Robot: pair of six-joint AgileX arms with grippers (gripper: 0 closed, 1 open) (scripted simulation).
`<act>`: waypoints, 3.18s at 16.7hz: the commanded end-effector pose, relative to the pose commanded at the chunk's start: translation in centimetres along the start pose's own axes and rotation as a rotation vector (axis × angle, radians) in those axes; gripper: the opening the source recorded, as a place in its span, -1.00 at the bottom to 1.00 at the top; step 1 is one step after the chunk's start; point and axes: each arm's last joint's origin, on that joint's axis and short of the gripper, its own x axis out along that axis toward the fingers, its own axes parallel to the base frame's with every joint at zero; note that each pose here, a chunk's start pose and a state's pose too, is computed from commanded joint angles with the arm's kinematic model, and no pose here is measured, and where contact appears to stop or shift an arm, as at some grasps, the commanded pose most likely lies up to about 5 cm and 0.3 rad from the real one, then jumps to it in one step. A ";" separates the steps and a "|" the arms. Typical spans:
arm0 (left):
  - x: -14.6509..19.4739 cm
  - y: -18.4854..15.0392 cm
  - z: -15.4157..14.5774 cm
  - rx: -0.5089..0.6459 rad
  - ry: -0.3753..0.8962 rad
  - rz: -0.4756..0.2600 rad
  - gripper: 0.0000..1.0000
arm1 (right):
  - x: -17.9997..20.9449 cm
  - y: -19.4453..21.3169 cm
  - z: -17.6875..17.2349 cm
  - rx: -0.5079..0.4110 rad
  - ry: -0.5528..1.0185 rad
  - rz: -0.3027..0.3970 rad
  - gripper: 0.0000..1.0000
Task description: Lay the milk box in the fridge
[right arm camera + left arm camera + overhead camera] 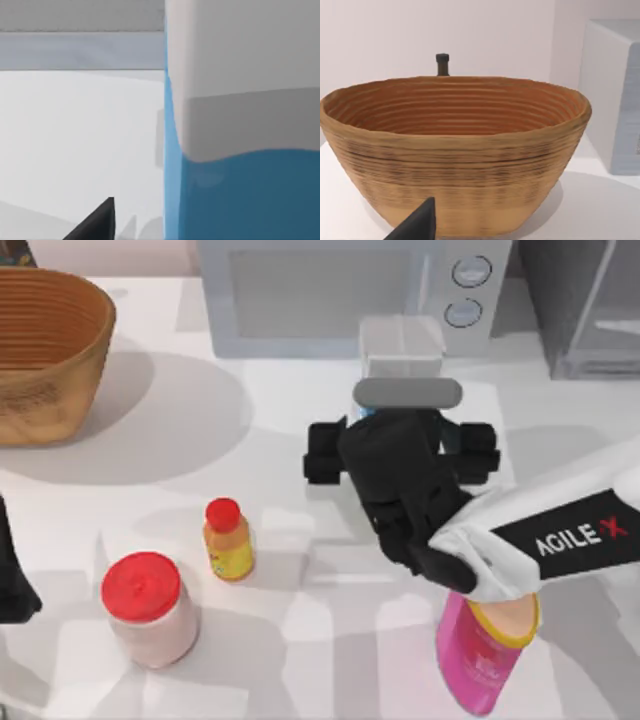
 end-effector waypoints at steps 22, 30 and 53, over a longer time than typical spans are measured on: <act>0.0 0.0 0.0 0.000 0.000 0.000 1.00 | 0.0 -0.1 0.0 0.000 0.000 0.000 -1.00; 0.0 0.0 0.0 0.000 0.000 0.000 1.00 | -0.7 0.8 2.8 0.019 -0.038 -0.012 -1.00; 0.0 0.0 0.0 0.000 0.000 0.000 1.00 | -6.7 -3.2 14.8 0.009 -0.007 -0.013 -1.00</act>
